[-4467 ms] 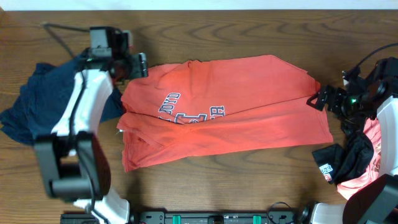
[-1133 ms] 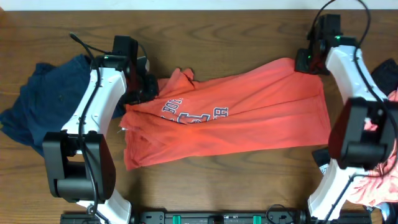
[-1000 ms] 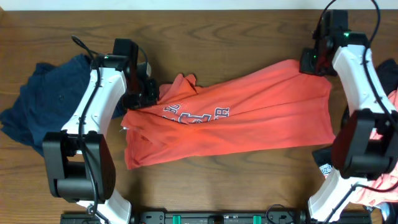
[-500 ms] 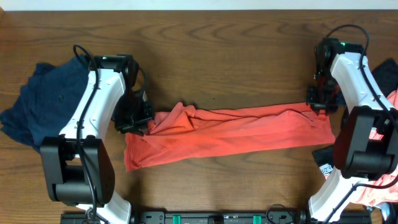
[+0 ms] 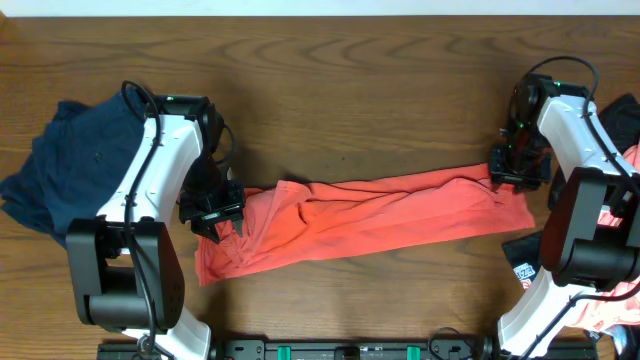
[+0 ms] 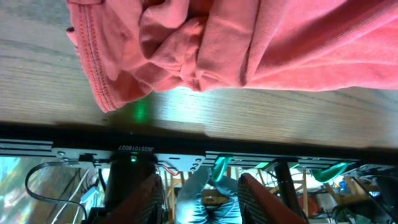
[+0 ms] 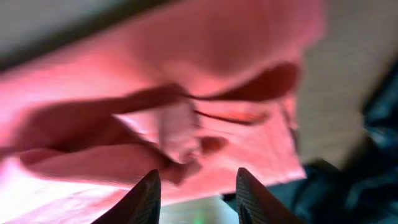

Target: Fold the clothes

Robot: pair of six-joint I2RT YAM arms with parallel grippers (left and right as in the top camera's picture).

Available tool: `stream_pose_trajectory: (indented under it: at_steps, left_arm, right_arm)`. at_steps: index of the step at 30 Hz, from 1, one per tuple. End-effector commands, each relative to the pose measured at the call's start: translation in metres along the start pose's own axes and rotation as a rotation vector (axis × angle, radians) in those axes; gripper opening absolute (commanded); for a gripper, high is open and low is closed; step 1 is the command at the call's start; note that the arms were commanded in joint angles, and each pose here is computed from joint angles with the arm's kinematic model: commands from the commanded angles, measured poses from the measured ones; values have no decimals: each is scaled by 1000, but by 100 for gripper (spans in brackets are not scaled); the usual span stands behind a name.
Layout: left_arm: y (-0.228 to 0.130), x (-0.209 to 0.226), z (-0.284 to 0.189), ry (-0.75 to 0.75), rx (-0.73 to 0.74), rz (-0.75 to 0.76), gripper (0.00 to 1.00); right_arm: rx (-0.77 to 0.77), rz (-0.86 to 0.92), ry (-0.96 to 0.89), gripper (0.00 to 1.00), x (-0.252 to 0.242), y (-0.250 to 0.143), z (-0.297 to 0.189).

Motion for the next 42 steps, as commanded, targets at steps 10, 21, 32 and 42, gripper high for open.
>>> stream_pose_trajectory:
  at_steps: [10, 21, 32, 42]
  left_arm:
    - [40, -31, -7, -117, -310, 144, 51]
    - [42, -76, 13, -73, -315, 293, 56]
    - [41, -78, 34, -44, -283, 311, 6]
    - [34, -73, 44, -42, -223, 297, 6]
  right_arm:
    - [36, -12, 92, 39, 8, -8, 29]
    - [53, 24, 87, 1, 3, -9, 24]
    - [40, 162, -47, 1, -45, -16, -11]
    - [200, 179, -107, 14, -62, -42, -4]
Point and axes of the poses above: each gripper's point midway between its finger pads, its own z axis out along the fingers, its own x axis along the line the jaws close on, y = z × x, the point moved 9 cm from there along -z, back along the fingers, and after that the axes turned 3 degrees about z, right-handed, at the moved point
